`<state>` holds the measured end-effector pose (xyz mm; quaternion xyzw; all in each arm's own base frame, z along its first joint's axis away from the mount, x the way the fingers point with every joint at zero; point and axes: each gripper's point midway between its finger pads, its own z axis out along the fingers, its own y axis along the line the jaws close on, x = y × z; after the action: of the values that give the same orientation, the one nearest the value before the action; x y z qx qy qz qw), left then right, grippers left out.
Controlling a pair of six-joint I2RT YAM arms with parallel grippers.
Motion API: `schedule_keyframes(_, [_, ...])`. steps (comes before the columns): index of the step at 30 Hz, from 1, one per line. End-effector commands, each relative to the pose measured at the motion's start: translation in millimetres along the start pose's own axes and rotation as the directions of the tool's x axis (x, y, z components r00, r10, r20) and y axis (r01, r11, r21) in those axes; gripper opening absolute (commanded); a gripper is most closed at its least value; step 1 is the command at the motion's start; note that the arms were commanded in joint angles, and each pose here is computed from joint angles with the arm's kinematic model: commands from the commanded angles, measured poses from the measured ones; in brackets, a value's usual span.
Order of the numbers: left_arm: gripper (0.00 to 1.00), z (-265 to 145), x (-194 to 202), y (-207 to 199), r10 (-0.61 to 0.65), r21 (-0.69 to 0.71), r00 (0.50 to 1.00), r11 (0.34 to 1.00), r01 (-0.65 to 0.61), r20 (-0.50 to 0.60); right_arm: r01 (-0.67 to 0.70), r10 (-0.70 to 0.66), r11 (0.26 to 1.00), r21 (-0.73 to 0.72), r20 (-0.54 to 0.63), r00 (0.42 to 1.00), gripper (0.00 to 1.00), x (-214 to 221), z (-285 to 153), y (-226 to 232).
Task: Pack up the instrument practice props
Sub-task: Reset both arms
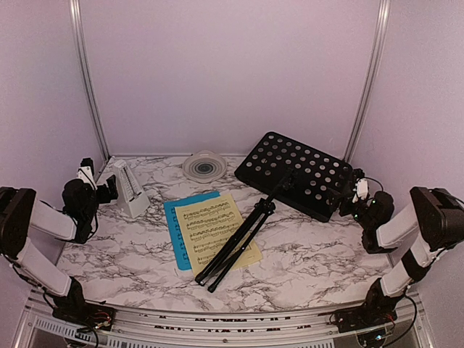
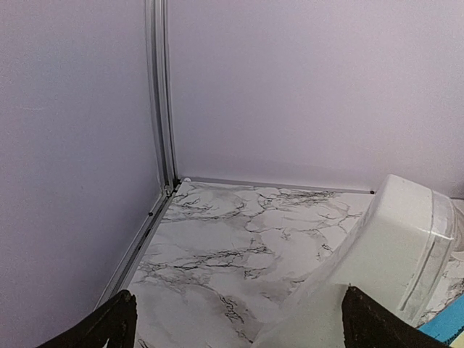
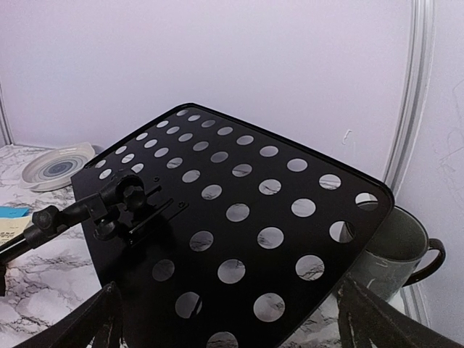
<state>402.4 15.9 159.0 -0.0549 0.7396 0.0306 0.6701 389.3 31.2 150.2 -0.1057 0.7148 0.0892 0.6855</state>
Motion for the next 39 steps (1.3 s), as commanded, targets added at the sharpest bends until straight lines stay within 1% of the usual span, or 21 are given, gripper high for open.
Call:
schedule_keyframes(1, [1.00,2.2,-4.4,-0.7,0.000,0.005,1.000,1.000,0.000,0.008,0.020,-0.020,0.999,-0.030,0.022,1.000,1.00,-4.3,0.1,4.2])
schedule_keyframes(39, [1.00,2.3,-4.0,-0.6,0.000,0.005,1.000,1.000,0.000,0.008,0.005,-0.005,1.000,0.006,0.014,1.000,1.00,-3.8,2.0,-3.2])
